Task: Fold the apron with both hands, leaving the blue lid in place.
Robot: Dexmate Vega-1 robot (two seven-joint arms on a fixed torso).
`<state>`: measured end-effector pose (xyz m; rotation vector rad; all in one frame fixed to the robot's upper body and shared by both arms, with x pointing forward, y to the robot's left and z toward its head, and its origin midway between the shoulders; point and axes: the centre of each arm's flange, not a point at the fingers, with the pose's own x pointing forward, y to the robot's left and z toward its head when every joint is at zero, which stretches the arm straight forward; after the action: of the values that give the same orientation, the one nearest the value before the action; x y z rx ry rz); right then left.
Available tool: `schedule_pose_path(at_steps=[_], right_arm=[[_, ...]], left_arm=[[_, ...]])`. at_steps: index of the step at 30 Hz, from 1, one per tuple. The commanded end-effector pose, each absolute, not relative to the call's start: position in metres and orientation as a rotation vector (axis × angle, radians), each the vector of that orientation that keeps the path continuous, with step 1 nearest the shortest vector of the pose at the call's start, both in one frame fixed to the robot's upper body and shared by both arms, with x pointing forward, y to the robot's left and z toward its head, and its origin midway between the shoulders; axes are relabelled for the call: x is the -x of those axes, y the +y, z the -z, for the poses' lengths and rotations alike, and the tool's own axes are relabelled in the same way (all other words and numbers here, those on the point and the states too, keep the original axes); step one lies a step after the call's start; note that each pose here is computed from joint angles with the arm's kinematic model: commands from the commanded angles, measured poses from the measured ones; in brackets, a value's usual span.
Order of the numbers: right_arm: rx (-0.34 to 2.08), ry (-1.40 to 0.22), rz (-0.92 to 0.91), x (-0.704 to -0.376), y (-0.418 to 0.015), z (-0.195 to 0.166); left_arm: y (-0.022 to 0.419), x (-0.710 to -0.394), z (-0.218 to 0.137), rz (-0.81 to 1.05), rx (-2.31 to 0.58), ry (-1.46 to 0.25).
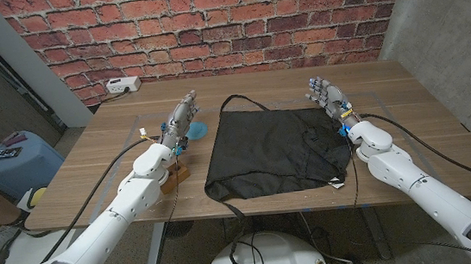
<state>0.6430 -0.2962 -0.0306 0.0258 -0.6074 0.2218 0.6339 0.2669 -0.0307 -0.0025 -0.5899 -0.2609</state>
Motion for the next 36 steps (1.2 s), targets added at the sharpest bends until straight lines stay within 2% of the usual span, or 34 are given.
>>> schedule_pose_path(at_steps=[1, 22, 36], right_arm=[[-0.017, -0.61, -0.213, -0.644, -0.299, 0.031], [0.015, -0.635, -0.221, -0.647, -0.298, 0.018], [0.017, -0.647, -0.202, -0.641, -0.304, 0.02]], left_arm=[[0.264, -0.62, 0.027, 0.282, -0.03, -0.593], [0.276, -0.58, 0.022, 0.3, -0.17, -0.598], [0.278, -0.557, 0.0, 0.393, -0.382, -0.59]])
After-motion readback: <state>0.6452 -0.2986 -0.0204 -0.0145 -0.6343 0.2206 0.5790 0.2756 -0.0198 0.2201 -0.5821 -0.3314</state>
